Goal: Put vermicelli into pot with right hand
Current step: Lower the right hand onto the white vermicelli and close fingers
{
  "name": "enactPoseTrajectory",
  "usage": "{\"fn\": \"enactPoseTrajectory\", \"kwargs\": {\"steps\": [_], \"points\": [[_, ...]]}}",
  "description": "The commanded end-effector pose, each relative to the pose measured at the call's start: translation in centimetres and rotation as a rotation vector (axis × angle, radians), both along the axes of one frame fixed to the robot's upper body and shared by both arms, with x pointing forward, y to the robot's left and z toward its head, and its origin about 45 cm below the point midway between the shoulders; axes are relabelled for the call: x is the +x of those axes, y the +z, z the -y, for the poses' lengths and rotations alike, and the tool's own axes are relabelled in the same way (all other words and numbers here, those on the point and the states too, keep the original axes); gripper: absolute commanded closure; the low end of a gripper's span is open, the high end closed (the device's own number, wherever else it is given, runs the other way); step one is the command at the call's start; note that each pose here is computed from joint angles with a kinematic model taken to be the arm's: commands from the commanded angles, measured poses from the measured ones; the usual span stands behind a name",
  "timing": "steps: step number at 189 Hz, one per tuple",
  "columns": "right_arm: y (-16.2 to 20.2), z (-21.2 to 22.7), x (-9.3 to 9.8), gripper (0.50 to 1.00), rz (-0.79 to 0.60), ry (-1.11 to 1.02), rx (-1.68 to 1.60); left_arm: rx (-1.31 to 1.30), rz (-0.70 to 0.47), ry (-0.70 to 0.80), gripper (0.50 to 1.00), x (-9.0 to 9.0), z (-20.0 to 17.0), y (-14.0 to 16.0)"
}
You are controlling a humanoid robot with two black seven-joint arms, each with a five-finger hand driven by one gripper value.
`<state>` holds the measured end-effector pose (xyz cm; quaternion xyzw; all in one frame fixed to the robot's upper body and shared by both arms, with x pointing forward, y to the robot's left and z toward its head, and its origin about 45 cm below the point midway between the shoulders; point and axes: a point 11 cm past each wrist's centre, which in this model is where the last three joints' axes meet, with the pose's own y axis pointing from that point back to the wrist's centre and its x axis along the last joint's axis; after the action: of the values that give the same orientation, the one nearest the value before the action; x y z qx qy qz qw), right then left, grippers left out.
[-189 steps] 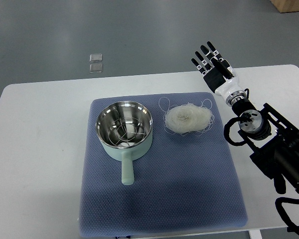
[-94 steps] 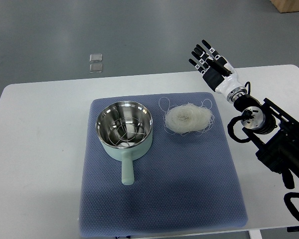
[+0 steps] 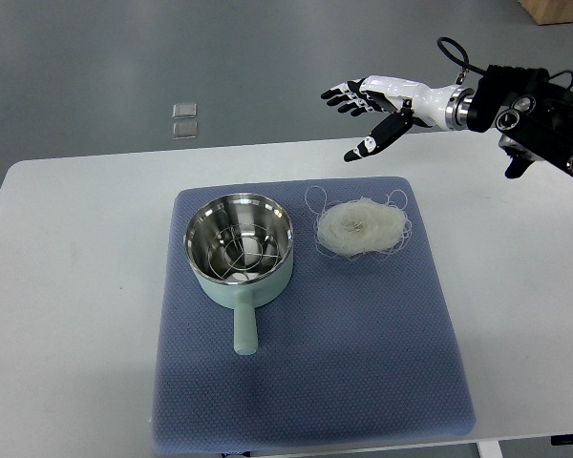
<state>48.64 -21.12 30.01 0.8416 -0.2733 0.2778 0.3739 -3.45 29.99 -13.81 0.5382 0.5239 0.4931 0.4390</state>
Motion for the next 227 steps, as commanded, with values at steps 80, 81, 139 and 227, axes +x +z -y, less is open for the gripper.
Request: {"fn": "enactPoseTrajectory", "kwargs": {"steps": [80, 81, 139, 227], "points": [[-0.3, -0.3, -0.4, 0.572, -0.053, 0.061, -0.452, -0.051, 0.005, -0.001, 0.500, 0.2, 0.5, 0.0], [-0.4, -0.4, -0.4, 0.572, -0.055, 0.058, -0.440, -0.051, 0.004, -0.001, 0.500, 0.2, 0.5, 0.0], [-4.8, -1.6, -2.0, 0.574, -0.097, 0.057, -0.362, -0.053, 0.003, -0.003, 0.500, 0.2, 0.6, 0.0], [-9.5, -3.3, -4.3, 0.574, -0.194, 0.084, -0.295, -0.053, 0.004, -0.001, 0.500, 0.2, 0.6, 0.0]]}}
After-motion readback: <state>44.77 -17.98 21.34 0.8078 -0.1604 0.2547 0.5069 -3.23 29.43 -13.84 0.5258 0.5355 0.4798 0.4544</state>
